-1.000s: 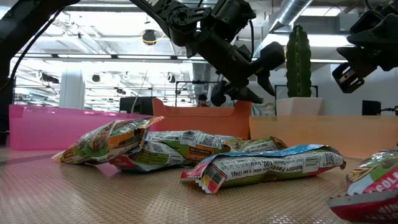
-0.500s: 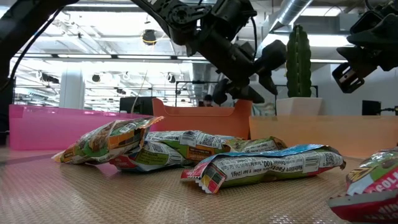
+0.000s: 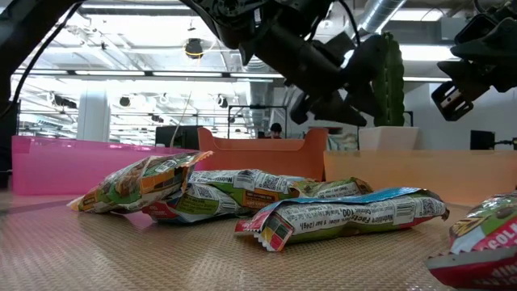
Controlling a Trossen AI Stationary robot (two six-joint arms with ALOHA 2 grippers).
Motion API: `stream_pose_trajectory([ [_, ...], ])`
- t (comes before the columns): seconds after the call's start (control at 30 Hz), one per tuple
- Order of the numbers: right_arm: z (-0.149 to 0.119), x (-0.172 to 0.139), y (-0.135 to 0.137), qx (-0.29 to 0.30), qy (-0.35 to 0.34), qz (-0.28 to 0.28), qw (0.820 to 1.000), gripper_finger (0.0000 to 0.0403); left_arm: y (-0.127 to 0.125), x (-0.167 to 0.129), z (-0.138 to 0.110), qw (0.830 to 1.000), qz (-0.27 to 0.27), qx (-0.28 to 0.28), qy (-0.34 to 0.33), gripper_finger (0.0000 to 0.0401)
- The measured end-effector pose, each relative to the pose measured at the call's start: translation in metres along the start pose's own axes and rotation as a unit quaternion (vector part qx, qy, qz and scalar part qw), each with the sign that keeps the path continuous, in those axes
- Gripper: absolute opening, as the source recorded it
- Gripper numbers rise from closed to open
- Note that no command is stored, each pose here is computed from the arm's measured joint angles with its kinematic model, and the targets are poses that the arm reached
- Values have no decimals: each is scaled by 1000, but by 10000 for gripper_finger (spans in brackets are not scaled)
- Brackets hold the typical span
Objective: Pick and place Granola Bars by type
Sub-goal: Put the yellow granola bar into the light orange bin
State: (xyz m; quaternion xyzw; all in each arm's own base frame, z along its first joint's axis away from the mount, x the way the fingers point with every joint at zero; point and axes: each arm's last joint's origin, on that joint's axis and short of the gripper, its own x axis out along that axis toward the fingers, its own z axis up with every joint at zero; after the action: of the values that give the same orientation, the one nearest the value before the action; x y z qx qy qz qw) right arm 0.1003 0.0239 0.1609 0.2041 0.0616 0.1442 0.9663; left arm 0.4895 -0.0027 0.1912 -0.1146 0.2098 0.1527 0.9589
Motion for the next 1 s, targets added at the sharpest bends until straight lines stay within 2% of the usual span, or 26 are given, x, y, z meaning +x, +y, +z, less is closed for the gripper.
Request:
stream_pose_trajectory([
  [0.2, 0, 0, 0, 0, 0, 0, 1000, 82, -6, -8, 0, 994, -1, 108, 22, 165],
  [0.47, 0, 0, 0, 0, 0, 0, 1000, 82, -13, -39, 2, 969, -4, 223, 109, 165],
  [0.7, 0, 0, 0, 0, 0, 0, 1000, 82, -15, -66, -10, 917, -21, 329, 224, 165],
  [0.8, 0, 0, 0, 0, 0, 0, 1000, 82, -12, -70, -16, 897, -35, 355, 263, 165],
  [1.0, 0, 0, 0, 0, 0, 0, 1000, 82, -9, -71, -23, 874, -55, 391, 282, 165],
])
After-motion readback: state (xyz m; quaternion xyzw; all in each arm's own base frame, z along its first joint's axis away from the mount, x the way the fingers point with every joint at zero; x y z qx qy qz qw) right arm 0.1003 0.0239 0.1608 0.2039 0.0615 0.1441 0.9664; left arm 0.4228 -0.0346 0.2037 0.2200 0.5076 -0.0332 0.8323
